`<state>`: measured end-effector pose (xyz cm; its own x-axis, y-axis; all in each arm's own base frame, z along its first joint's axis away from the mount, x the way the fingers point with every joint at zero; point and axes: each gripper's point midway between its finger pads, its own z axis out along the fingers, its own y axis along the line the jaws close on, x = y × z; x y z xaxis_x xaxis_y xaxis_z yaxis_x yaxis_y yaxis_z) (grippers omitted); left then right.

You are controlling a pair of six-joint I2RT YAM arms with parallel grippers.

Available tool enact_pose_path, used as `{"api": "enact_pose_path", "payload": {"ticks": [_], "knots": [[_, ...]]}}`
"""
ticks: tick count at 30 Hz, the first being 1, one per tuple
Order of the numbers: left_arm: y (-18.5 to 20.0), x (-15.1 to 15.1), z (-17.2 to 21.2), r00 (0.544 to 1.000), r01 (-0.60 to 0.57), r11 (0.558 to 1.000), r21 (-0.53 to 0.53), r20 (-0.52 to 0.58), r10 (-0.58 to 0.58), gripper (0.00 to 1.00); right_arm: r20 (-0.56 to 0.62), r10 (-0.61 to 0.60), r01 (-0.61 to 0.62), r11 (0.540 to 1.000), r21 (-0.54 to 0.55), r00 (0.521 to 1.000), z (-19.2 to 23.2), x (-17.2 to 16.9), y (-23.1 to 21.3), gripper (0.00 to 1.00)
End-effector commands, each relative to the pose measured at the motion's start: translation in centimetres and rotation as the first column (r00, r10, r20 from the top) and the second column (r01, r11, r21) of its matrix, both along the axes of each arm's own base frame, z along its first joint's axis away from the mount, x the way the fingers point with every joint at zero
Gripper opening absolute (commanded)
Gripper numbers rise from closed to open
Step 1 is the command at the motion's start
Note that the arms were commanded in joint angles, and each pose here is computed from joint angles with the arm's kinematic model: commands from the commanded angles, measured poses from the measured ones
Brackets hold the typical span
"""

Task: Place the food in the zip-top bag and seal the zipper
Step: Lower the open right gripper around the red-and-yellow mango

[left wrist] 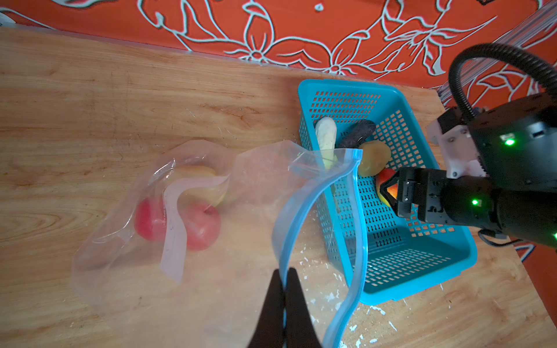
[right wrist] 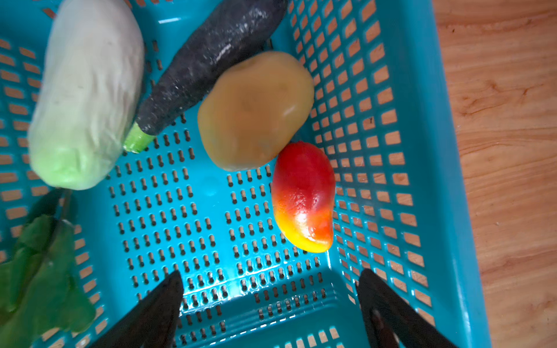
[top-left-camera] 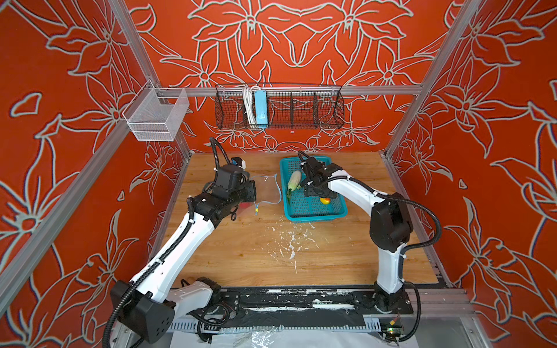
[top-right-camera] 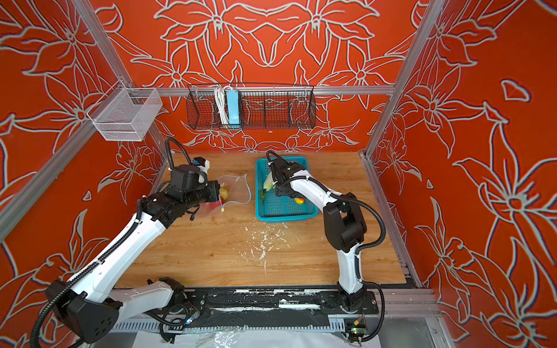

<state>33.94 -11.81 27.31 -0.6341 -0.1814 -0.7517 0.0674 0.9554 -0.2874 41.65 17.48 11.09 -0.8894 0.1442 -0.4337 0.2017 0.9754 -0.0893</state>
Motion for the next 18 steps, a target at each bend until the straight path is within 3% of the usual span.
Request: {"api": "enact_pose_path", "payload": {"ticks": [1,18], "knots": [[0.1,0.1,0.4,1.000,-0.006,1.000,-0.014,0.017,0.007,0.00,-0.022,-0.047,0.046,0.998,-0.033,0.999,-1.1,0.1,-1.3,0.90],[0.1,0.0,0.5,1.000,-0.006,1.000,-0.014,0.020,0.006,0.00,-0.072,-0.065,0.065,0.998,-0.007,0.995,-4.8,1.7,-2.1,0.76]]}}
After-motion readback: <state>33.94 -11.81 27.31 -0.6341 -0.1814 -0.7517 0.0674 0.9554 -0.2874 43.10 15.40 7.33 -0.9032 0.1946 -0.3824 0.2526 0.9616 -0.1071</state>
